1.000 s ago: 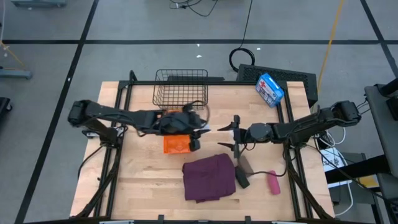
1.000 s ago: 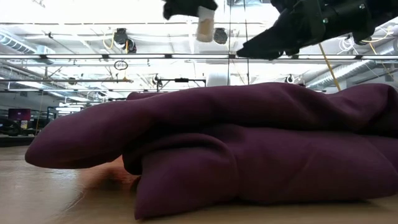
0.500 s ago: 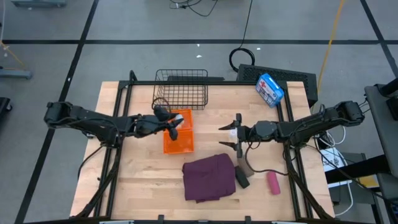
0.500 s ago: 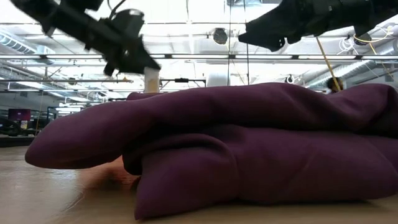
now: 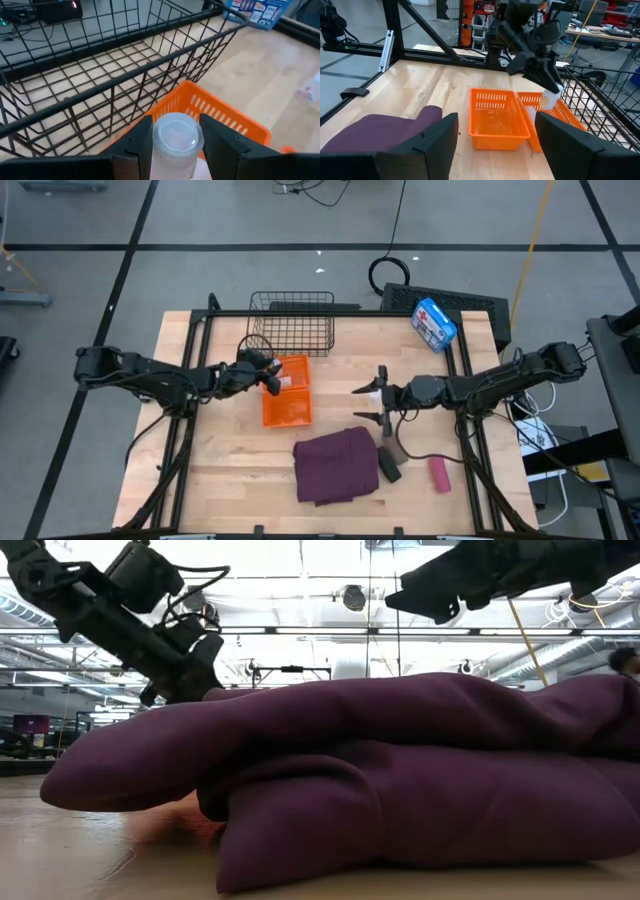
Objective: Pick & place medical supplies in basket/bin
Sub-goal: Put the top white pill bottle into the top orange bin
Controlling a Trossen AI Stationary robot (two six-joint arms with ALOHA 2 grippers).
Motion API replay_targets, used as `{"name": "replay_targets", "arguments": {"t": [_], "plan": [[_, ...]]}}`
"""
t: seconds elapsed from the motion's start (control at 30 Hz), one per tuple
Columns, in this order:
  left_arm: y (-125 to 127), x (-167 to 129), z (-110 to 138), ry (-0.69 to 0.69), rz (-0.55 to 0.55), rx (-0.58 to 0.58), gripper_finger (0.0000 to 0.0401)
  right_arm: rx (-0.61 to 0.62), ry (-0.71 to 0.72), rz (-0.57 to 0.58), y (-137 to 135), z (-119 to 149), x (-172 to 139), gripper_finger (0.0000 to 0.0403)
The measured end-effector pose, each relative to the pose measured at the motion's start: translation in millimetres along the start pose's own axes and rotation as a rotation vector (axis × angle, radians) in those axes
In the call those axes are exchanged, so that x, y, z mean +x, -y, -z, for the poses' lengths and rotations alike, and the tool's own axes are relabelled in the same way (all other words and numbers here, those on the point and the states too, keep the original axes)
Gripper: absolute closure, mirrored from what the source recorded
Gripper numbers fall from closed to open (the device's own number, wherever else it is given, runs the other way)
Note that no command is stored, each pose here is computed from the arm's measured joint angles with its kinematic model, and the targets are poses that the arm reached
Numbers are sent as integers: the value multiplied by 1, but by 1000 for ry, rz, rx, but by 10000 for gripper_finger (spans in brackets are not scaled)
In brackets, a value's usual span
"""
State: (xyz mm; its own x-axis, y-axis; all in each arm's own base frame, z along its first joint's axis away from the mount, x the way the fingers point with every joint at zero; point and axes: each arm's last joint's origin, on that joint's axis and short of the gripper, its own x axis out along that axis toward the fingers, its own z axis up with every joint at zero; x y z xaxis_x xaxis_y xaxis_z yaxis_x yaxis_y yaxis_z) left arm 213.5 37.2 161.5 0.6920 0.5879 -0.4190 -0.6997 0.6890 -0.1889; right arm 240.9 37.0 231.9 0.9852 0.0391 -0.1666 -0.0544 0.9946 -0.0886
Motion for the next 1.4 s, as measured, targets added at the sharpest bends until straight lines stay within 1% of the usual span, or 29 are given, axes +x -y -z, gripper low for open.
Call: {"name": "replay_targets", "arguments": {"t": [0.13,0.23,0.4,0.57,0.8,0.83,0.87,1.03,1.13,1.27,1.4], "plan": [[-8,6,11,-40,-50,10,263,-3,8,-11,-3,-1,0,151],[-10,11,15,-53,-71,14,263,-7,8,-16,-4,-1,-1,151],[-15,22,24,-95,-109,54,263,-6,8,-16,-4,-1,-1,151],[-17,31,25,-91,-112,74,263,-5,16,-15,-4,-2,-1,151],[-19,33,23,-71,-115,77,263,-7,-1,-17,-4,0,-1,151],[-19,33,23,-69,-119,75,257,-8,-6,-17,-4,0,-1,151],[-19,33,23,-69,-122,75,242,-8,-8,-17,-4,1,-1,151],[-20,33,23,-72,-121,75,135,-12,-30,-18,-4,3,-1,151],[-19,32,21,-73,-93,64,89,-26,-55,-16,-4,3,-5,151],[-16,27,15,-63,-30,42,52,-45,-118,30,-1,2,-18,151],[-13,19,5,-24,30,19,34,-62,-203,95,-1,2,-37,151]]}}
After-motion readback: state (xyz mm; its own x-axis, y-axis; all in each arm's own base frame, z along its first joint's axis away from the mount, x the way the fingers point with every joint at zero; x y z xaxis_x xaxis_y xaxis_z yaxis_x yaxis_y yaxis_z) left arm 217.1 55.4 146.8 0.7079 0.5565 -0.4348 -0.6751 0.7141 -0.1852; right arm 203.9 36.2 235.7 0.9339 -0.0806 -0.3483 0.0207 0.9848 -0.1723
